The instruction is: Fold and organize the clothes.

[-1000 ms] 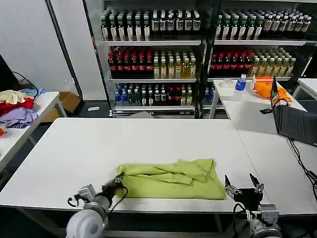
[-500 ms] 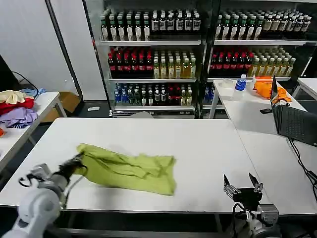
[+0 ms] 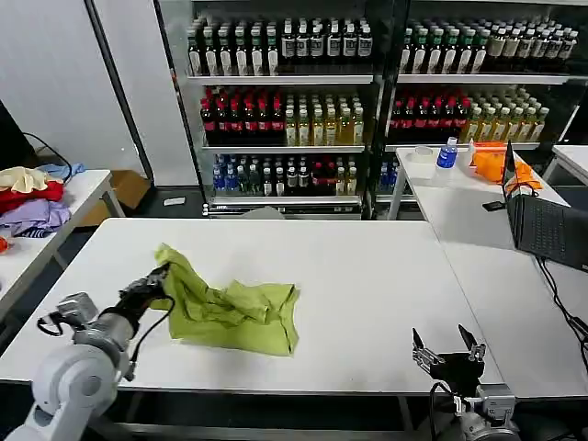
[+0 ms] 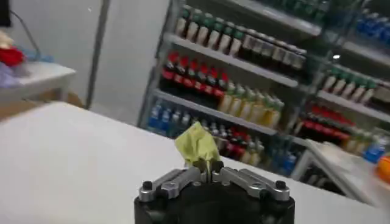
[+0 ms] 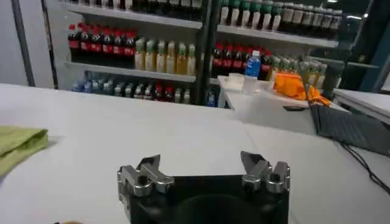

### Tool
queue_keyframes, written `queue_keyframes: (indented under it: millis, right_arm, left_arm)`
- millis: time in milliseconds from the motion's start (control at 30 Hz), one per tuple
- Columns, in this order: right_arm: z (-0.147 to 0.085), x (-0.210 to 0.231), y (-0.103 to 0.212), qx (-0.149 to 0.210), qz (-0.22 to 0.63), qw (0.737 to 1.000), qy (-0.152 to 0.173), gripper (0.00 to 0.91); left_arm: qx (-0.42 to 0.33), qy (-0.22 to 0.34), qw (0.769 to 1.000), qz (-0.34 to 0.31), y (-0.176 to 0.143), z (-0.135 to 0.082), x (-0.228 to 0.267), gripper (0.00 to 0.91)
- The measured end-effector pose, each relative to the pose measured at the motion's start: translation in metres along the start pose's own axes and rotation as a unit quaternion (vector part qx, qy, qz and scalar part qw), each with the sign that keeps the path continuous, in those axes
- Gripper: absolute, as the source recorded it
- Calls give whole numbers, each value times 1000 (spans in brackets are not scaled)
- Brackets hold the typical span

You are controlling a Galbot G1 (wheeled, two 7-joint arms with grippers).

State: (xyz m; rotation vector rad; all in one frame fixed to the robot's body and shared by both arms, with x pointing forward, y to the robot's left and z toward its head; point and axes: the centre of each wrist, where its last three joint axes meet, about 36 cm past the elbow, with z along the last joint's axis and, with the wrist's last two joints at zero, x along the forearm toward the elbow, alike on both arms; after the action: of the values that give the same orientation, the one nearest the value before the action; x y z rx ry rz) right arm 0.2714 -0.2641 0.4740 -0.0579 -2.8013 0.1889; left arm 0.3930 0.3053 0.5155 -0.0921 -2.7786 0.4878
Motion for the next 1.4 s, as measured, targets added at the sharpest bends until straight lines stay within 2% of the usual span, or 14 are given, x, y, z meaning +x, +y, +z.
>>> queue_keyframes:
  millis: [300, 567, 600, 633, 667, 700, 1067, 1233, 1400]
  right_arm:
    - [3, -2, -1, 2, -1, 1000, 3, 907]
    - [6, -7, 0, 1, -3, 1000, 5, 907]
    - [6, -8, 0, 1, -2, 1000, 5, 907]
    - [6, -9, 0, 1, -2, 1000, 6, 907]
    - [6, -9, -1, 2, -2, 1000, 5, 907]
    - [6, -10, -1, 3, -2, 1000, 5, 907]
    - [7, -17, -1, 3, -3, 1000, 8, 907]
    - [6, -20, -3, 4, -3, 1000, 8, 907]
    - [6, -22, -4, 4, -3, 1000, 7, 907]
  left_arm:
    - [41, 37, 998, 42, -37, 30, -21, 20]
    - [47, 71, 994, 69, -68, 60, -37, 20]
    - [47, 73, 994, 71, -72, 63, -38, 50]
    - [46, 76, 993, 73, -75, 65, -40, 101]
    - [45, 78, 993, 75, -78, 69, -42, 554]
    - [45, 81, 993, 77, -81, 71, -43, 897]
    - [32, 83, 991, 104, -99, 89, -47, 907]
    - [36, 77, 990, 111, -99, 87, -40, 907]
    - [28, 67, 993, 97, -84, 81, -37, 907]
